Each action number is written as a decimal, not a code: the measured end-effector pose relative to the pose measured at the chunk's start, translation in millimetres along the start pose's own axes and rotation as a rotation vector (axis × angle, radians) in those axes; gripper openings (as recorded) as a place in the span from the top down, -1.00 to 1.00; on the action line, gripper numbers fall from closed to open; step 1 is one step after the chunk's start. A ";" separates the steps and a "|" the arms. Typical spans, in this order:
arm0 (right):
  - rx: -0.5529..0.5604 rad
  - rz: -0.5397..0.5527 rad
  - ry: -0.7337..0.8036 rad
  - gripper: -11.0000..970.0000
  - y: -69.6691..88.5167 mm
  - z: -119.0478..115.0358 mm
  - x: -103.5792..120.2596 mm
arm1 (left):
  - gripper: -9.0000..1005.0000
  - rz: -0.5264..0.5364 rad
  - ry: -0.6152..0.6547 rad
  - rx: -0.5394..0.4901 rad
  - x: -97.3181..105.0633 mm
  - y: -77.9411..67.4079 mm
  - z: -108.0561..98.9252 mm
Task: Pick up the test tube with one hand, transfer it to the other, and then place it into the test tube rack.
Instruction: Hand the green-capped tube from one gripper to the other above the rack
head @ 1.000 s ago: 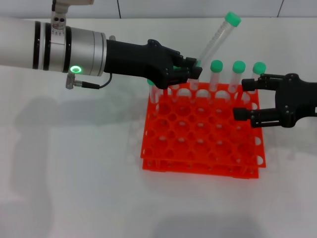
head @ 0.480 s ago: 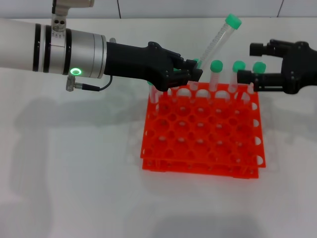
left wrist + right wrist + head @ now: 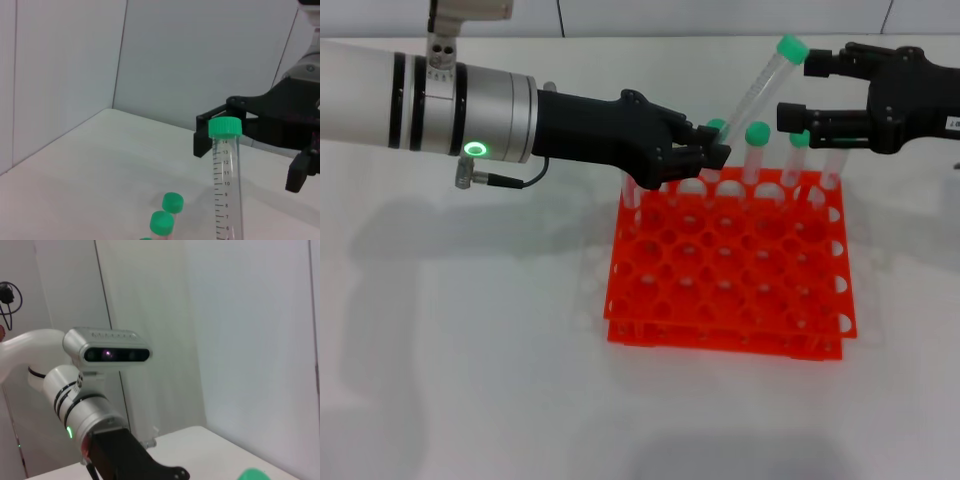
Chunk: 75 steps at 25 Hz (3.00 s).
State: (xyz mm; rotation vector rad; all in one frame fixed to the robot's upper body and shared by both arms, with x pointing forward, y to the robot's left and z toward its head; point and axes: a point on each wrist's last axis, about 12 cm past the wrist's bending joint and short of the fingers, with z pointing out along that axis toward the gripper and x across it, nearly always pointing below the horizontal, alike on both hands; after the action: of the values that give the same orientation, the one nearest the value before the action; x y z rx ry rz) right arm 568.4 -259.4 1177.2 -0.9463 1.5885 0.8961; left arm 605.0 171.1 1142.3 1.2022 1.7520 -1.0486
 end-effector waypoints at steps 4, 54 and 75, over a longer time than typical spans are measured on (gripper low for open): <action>-0.004 -0.008 -0.006 -0.74 -0.9 3.1 -3.8 | 0.64 0.004 0.004 0.003 0.5 -0.6 0.8; -0.020 -0.002 -0.035 0.19 -2.7 11.4 -10.1 | 0.65 0.000 0.003 0.022 3.0 -4.0 2.2; -0.029 -0.008 -0.031 0.40 -1.7 13.1 -11.2 | 0.66 -0.012 -0.018 0.032 5.8 -6.1 5.4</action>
State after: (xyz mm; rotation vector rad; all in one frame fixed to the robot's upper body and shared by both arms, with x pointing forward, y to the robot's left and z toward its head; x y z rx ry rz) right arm 576.9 -246.7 1185.5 -0.9546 1.5481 0.9264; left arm 598.3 166.7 1136.3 1.1993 1.7368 -1.0951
